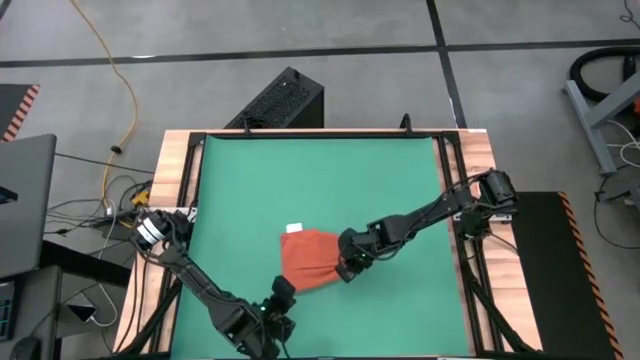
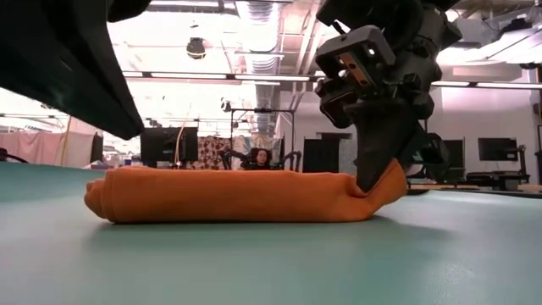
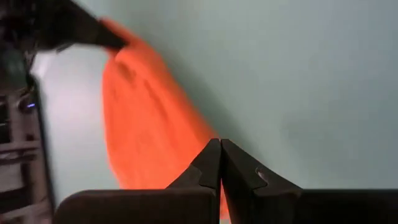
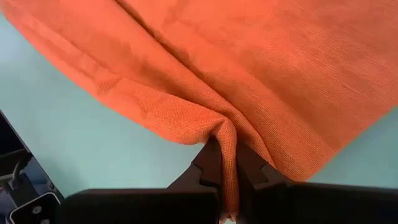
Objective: Roll towel into tight, uniform cylinder
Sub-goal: Roll the orange towel
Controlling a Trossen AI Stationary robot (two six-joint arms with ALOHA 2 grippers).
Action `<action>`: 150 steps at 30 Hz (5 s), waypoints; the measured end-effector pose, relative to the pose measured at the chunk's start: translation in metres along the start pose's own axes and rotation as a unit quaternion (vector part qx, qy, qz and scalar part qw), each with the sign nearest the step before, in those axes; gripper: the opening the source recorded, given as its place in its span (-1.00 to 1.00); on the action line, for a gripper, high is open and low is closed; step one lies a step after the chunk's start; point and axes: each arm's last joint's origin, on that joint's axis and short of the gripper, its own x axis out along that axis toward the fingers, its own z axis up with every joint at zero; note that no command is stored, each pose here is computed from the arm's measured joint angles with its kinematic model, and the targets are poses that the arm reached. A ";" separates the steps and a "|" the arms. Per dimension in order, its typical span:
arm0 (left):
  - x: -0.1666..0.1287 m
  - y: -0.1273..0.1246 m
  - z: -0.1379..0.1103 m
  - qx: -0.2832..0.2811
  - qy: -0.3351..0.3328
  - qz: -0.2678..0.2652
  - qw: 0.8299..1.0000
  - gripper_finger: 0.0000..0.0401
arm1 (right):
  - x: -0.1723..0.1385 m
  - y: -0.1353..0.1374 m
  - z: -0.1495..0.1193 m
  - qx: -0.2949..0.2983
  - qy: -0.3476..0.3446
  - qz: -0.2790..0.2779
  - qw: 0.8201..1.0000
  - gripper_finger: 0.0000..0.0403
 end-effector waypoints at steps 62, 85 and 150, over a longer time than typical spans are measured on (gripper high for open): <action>0.033 -0.016 -0.060 -0.093 0.052 0.031 0.994 -0.96 | 0.001 0.005 -0.009 -0.029 -0.014 -0.004 0.999 -0.86; 0.040 0.063 -0.085 -0.161 0.069 -0.018 0.984 -1.00 | 0.002 0.008 -0.016 -0.042 0.005 0.007 0.999 -0.87; 0.003 0.109 -0.061 -0.218 -0.111 -0.179 0.953 -1.00 | 0.006 0.028 -0.061 -0.162 0.060 0.048 0.984 -0.87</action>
